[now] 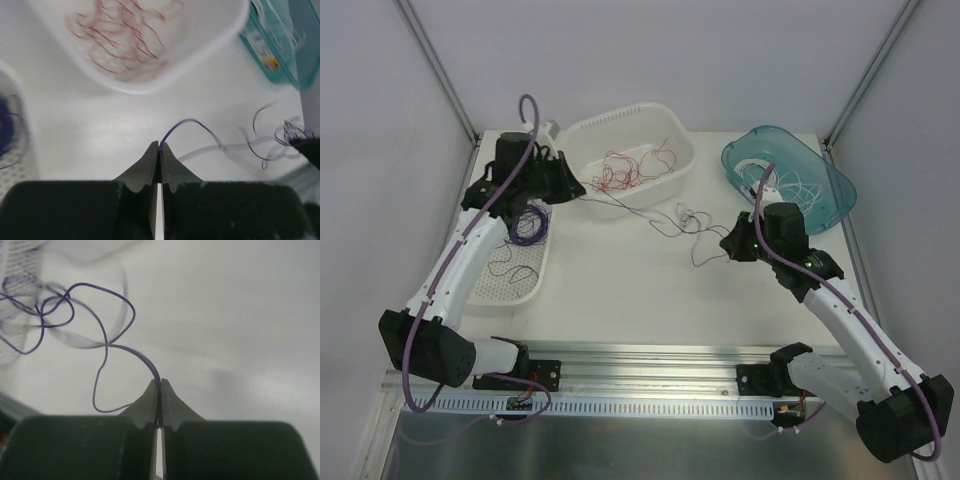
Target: Untangle the cables
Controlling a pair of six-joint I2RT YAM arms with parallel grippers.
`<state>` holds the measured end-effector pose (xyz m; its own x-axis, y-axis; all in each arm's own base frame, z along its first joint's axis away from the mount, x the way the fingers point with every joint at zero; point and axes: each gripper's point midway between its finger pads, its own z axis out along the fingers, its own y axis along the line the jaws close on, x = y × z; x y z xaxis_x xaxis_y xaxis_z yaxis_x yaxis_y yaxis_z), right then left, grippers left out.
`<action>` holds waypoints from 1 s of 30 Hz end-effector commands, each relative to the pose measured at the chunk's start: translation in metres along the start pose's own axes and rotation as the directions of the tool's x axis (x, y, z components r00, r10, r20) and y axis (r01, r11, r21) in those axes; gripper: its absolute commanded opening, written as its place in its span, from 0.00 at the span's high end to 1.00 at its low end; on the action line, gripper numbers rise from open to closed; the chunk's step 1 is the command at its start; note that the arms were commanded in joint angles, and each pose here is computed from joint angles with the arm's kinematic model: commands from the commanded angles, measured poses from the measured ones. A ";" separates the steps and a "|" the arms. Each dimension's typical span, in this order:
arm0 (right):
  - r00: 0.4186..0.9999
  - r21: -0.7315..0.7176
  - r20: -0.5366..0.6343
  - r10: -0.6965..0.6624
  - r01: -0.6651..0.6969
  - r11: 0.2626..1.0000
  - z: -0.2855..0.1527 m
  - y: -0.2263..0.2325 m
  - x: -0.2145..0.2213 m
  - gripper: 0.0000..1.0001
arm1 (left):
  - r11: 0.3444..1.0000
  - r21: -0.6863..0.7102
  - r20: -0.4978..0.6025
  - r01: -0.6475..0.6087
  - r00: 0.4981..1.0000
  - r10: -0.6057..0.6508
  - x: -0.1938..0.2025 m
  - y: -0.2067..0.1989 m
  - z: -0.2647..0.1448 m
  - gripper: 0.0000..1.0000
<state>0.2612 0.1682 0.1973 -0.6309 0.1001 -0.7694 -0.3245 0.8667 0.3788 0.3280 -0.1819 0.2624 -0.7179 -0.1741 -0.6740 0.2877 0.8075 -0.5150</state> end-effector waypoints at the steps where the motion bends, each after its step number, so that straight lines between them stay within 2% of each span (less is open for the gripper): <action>1: 0.971 0.396 -0.129 0.199 -0.134 0.908 -0.025 -0.086 0.057 0.99 | 0.949 -0.314 0.278 0.026 0.958 0.066 -0.075 0.058 -0.065 1.00; 4: 0.966 0.426 -0.104 0.235 -0.170 0.888 -0.031 -0.094 0.055 0.97 | 0.927 -0.374 0.310 0.034 0.946 0.090 -0.088 0.066 -0.084 1.00; 8: 0.971 0.385 -0.116 0.210 -0.151 0.911 -0.030 -0.085 0.046 0.91 | 0.948 -0.318 0.307 0.003 0.947 0.100 -0.092 0.052 -0.084 1.00; 12: 0.967 0.383 -0.136 0.215 -0.149 0.912 -0.029 -0.085 0.049 0.90 | 0.948 -0.318 0.322 -0.005 0.940 0.113 -0.094 0.048 -0.092 1.00; 14: 0.967 0.390 -0.146 0.209 -0.138 0.910 -0.027 -0.087 0.051 0.86 | 0.953 -0.303 0.341 -0.013 0.932 0.121 -0.099 0.041 -0.098 1.00; 17: 0.958 0.431 -0.178 0.225 -0.130 0.893 -0.028 -0.094 0.058 0.69 | 0.968 -0.250 0.362 -0.034 0.924 0.126 -0.109 0.022 -0.107 1.00; 18: 0.951 0.472 -0.196 0.240 -0.123 0.873 -0.029 -0.100 0.062 0.53 | 0.974 -0.223 0.375 -0.044 0.918 0.128 -0.113 0.013 -0.112 1.00; 21: 0.947 0.516 -0.210 0.244 -0.105 0.850 -0.030 -0.108 0.064 0.38 | 0.979 -0.191 0.395 -0.066 0.908 0.138 -0.120 0.000 -0.122 1.00; 23: 0.958 0.464 -0.206 0.199 -0.084 0.882 -0.024 -0.099 0.056 0.37 | 0.986 -0.145 0.382 -0.085 0.914 0.135 -0.116 -0.009 -0.120 1.00; 27: 0.975 0.238 -0.205 0.090 -0.039 0.970 0.000 -0.051 0.036 0.36 | 0.993 -0.075 0.313 -0.090 0.944 0.109 -0.094 -0.012 -0.106 1.00; 30: 0.975 0.114 -0.222 -0.004 0.030 0.993 0.021 -0.013 0.026 0.36 | 0.996 -0.061 0.270 -0.067 0.959 0.082 -0.076 -0.006 -0.097 1.00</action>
<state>0.2422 0.1196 0.1279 -0.8343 0.0644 -0.5476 -0.0726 0.9717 0.2249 0.3308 -0.1062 0.3828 -0.4422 -0.2647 -0.8569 0.2514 0.8806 -0.4018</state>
